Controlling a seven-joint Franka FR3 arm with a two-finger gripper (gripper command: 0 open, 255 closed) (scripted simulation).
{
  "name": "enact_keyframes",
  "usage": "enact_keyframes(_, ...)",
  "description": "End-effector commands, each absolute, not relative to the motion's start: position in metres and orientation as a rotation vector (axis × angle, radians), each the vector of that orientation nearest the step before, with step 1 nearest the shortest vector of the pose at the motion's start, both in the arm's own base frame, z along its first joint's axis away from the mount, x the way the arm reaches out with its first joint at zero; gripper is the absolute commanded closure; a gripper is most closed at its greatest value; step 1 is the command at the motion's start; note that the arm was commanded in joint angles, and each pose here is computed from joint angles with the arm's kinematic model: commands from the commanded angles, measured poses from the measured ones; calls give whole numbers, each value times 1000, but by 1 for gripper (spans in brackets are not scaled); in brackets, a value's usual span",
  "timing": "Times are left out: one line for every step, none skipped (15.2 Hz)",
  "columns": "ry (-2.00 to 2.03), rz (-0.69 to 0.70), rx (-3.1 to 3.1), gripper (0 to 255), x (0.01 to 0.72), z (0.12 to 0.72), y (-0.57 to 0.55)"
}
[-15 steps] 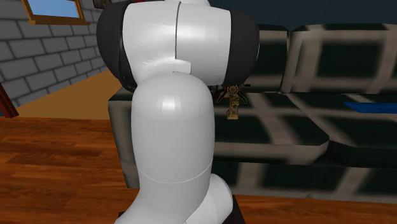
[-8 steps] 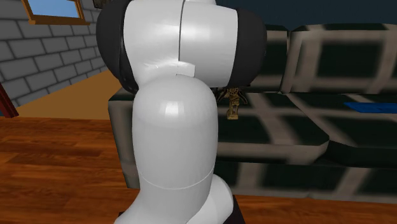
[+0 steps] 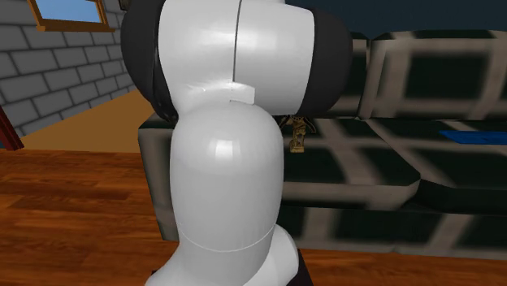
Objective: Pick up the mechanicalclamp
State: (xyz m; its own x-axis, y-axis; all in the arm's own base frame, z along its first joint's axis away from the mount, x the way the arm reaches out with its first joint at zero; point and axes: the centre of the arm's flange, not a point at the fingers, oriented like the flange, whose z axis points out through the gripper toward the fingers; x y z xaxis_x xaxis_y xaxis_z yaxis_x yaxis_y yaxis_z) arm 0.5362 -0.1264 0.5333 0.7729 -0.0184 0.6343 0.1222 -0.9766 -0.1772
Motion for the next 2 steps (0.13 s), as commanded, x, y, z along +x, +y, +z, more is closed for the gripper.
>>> enact_keyframes(-82,-990,-2759,255,536,539,-126)
enact_keyframes(-82,-990,-2759,255,536,539,-126)
